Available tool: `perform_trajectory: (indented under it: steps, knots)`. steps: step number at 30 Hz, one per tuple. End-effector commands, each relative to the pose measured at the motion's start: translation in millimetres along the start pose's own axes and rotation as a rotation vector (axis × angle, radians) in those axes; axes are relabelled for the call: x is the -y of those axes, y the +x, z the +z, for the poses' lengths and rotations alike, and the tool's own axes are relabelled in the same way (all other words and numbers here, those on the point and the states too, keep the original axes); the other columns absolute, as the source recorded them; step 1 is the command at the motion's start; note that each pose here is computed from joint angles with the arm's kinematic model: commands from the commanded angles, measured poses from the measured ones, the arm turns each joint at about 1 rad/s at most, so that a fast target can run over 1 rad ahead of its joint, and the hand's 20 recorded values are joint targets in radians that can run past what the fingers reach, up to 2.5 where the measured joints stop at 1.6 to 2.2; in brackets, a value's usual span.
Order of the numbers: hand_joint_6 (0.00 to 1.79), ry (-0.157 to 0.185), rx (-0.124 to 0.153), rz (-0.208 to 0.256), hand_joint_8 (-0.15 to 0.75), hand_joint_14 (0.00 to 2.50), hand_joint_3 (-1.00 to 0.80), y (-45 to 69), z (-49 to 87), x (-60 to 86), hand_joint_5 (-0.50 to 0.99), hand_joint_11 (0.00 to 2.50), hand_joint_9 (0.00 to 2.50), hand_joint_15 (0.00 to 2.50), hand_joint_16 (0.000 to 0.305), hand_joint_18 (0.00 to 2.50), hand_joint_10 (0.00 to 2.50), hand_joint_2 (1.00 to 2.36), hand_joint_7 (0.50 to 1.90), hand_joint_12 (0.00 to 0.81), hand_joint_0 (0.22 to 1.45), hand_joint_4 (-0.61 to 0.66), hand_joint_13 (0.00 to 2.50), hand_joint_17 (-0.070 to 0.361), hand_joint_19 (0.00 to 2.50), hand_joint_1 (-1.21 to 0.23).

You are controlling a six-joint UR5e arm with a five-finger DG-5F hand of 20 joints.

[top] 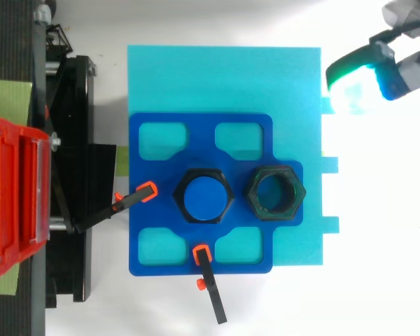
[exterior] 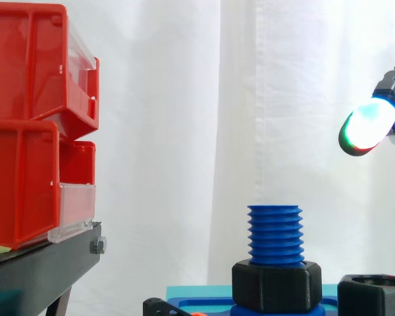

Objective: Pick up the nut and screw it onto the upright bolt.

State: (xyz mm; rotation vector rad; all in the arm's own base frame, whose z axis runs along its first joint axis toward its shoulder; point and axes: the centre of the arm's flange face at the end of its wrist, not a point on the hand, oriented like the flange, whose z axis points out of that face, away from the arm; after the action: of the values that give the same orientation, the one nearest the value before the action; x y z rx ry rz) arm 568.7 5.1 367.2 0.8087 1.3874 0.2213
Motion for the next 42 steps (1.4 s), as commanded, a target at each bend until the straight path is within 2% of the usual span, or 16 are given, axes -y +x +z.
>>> perform_trajectory:
  steps: [1,4,5,7,8,9,10,14,16,20,23,27,31,33,38,42]
  knots:
    - [0.50,-0.020,0.003,-0.004,0.290,0.00,-0.50,5.8,-1.9,-8.4,-0.27,0.00,0.08,0.00,0.063,0.00,0.00,1.00,0.75,0.413,0.39,0.21,0.00,0.142,0.00,-0.42]
    - [0.50,-0.029,-0.002,-0.031,0.288,0.00,-0.50,9.3,-4.3,-12.9,-0.27,0.00,0.08,0.00,0.064,0.00,0.00,1.00,0.75,0.414,0.38,0.21,0.00,0.144,0.00,-0.43]
    - [0.50,-0.033,-0.004,-0.065,0.288,0.00,-0.50,11.3,-5.7,-15.3,-0.27,0.00,0.07,0.00,0.064,0.00,0.00,1.00,0.75,0.416,0.38,0.21,0.00,0.144,0.00,-0.43]
    - [0.50,-0.038,-0.006,-0.092,0.286,0.00,-0.50,12.8,-6.7,-17.3,-0.27,0.00,0.07,0.00,0.064,0.00,0.00,1.00,0.75,0.414,0.38,0.21,0.00,0.144,0.00,-0.42]
    - [0.50,-0.041,-0.008,-0.119,0.286,0.00,-0.50,14.3,-7.8,-19.1,-0.27,0.00,0.07,0.00,0.064,0.00,0.00,1.00,0.75,0.413,0.39,0.21,0.00,0.143,0.00,-0.41]
    - [0.50,-0.048,-0.011,-0.170,0.285,0.00,-0.50,16.8,-9.7,-22.2,-0.27,0.00,0.07,0.00,0.064,0.00,0.00,1.00,0.75,0.413,0.39,0.21,0.00,0.143,0.00,-0.41]
    - [0.50,-0.048,-0.011,-0.170,0.284,0.00,-0.50,16.8,-9.7,-22.2,-0.27,0.00,0.07,0.00,0.063,0.00,0.00,1.00,0.75,0.412,0.39,0.20,0.00,0.142,0.00,-0.41]
    - [0.50,-0.062,-0.012,-0.290,0.283,0.00,-0.50,21.2,-12.8,-28.2,-0.27,0.00,0.07,0.00,0.062,0.00,0.00,1.00,0.75,0.408,0.40,0.20,0.00,0.140,0.00,-0.39]
    - [0.50,-0.068,-0.009,-0.325,0.280,0.00,-0.50,22.5,-13.6,-30.5,-0.27,0.00,0.07,0.00,0.062,0.00,0.00,1.00,0.75,0.405,0.40,0.20,0.00,0.139,0.00,-0.38]
    - [0.50,-0.074,0.001,-0.372,0.278,0.00,-0.50,25.3,-15.4,-35.5,-0.27,0.00,0.07,0.00,0.061,0.00,0.00,1.00,0.75,0.403,0.41,0.20,0.00,0.137,0.00,-0.38]
    - [0.50,-0.069,0.008,-0.386,0.278,0.00,-0.50,26.7,-17.0,-37.8,-0.27,0.00,0.08,0.00,0.060,0.00,0.00,1.00,0.75,0.401,0.42,0.20,0.00,0.136,0.00,-0.37]
    - [0.50,-0.047,0.017,-0.409,0.280,0.00,-0.50,29.4,-22.3,-41.6,-0.27,0.00,0.08,0.00,0.060,0.00,0.00,1.00,0.75,0.399,0.42,0.20,0.00,0.135,0.00,-0.37]
    - [0.50,-0.011,-0.002,-0.456,0.280,0.00,-0.50,35.1,-32.9,-43.0,-0.27,0.00,0.09,0.00,0.060,0.00,0.00,1.00,0.75,0.399,0.42,0.20,0.00,0.134,0.00,-0.37]
    - [0.50,-0.001,-0.001,-0.461,0.280,0.00,-0.50,35.6,-34.6,-43.1,-0.27,0.00,0.09,0.00,0.060,0.00,0.00,1.00,0.75,0.398,0.42,0.20,0.00,0.134,0.00,-0.37]
    - [0.50,0.010,0.023,-0.464,0.280,0.00,-0.50,40.8,-39.1,-50.9,-0.27,0.00,0.10,0.00,0.059,0.00,0.00,1.00,0.75,0.397,0.43,0.20,0.00,0.133,0.00,-0.37]
    - [0.50,0.011,0.046,-0.545,0.277,0.00,-0.50,41.5,-37.9,-54.3,-0.27,0.00,0.10,0.00,0.059,0.00,0.00,1.00,0.75,0.395,0.43,0.20,0.00,0.132,0.00,-0.37]
